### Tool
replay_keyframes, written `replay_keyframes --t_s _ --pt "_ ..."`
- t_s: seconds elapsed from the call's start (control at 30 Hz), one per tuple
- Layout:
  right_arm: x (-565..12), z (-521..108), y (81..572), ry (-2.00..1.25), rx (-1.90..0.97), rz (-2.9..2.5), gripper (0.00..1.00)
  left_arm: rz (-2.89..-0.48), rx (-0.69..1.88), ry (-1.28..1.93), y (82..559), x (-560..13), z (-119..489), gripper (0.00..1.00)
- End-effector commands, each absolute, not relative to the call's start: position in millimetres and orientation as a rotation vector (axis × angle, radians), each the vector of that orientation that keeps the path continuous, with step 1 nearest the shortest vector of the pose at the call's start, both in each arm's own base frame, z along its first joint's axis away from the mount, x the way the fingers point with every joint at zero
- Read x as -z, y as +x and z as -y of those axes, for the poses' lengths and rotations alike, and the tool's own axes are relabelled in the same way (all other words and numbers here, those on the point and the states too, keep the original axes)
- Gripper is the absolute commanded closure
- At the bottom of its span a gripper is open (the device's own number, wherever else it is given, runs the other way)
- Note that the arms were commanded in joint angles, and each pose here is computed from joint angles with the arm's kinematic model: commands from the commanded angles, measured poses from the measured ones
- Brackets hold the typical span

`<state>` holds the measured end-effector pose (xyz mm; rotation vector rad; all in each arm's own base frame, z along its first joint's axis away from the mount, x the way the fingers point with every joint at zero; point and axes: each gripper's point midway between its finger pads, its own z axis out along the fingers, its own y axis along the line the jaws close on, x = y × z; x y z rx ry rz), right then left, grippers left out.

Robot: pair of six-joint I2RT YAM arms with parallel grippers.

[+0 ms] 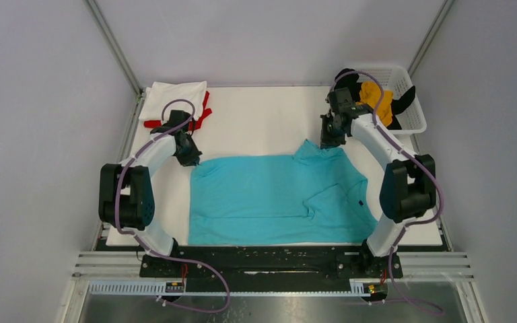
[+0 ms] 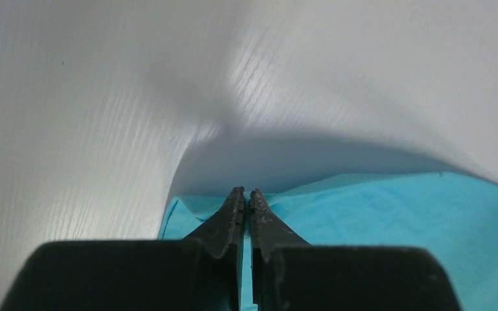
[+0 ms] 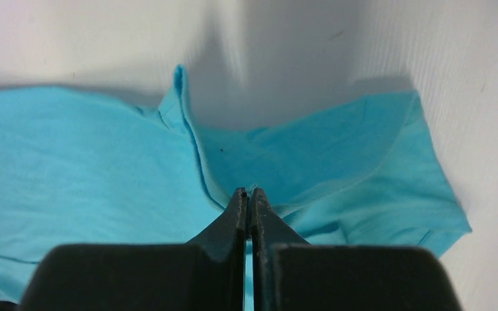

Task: Fold and stack the t-shirts
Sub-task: Grab the side of the flattened tshirt furthest away from the robot with both arms, then fold the other side of the tshirt into a rectangle

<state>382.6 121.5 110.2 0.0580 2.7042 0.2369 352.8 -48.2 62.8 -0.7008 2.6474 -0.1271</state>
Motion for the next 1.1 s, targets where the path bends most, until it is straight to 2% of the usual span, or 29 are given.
replay_keyframes --t_s 0.0,0.3,0.57,0.83,1.07 --pt "-124 -129 353 -0.037 -0.259 -2.662 1.0 -2.557 0.19 -0.707 348 -80 52 1.0" --pt "-133 -112 274 -0.104 -0.143 -2.641 1.0 -2.475 0.263 -0.721 324 -85 64 1.0" --pt "-143 -84 218 -0.097 -0.05 -2.63 1.0 -2.348 0.228 -0.832 292 -96 49 1.0" --pt "-149 -73 198 -0.082 -0.032 -2.614 1.0 -2.299 0.244 -0.851 270 -97 44 1.0" --pt "-152 -85 191 -0.135 -0.091 -2.629 0.98 -2.348 0.241 -0.861 259 -81 46 1.0"
